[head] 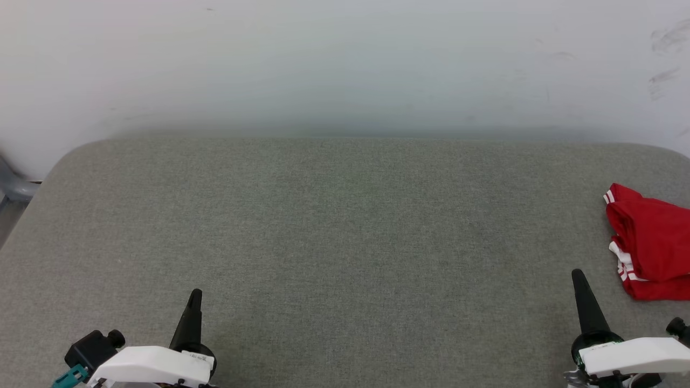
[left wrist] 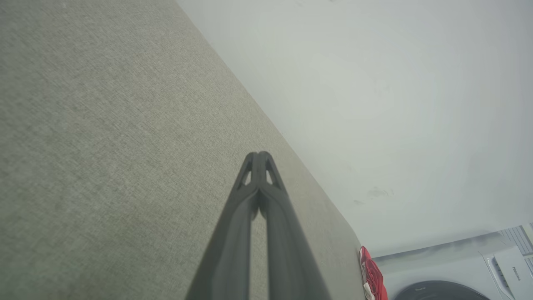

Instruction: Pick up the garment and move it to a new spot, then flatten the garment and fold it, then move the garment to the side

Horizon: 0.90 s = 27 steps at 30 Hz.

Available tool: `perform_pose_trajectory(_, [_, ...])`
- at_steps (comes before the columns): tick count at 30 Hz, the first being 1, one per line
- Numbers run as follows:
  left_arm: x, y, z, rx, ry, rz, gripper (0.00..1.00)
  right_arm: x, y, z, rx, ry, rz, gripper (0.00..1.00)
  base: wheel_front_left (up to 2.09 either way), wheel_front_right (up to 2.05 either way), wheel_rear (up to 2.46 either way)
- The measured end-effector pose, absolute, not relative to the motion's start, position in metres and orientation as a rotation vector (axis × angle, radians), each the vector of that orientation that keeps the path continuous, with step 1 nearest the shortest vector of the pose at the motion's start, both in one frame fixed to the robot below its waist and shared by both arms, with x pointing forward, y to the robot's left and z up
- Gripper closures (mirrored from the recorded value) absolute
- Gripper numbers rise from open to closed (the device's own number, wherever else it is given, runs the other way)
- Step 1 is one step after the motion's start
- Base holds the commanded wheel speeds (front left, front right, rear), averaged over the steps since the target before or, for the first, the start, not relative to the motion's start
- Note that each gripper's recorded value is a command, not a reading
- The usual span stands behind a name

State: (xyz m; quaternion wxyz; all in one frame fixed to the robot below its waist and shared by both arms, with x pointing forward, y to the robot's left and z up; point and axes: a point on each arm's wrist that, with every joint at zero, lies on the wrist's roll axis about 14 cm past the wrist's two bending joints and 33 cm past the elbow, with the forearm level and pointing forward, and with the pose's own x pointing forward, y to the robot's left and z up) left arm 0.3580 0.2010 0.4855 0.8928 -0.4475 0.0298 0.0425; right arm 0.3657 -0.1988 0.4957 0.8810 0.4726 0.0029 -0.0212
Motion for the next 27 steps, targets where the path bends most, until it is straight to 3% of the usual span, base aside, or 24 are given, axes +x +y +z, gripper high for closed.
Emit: perform_pose_trajectory(27, [0.371, 0.201, 0.490, -1.228, 0.055, 0.067, 1.00, 0.376, -0.199, 0.498, 1.260, 0.014, -0.039, 1.00, 0.00, 0.00, 0.00])
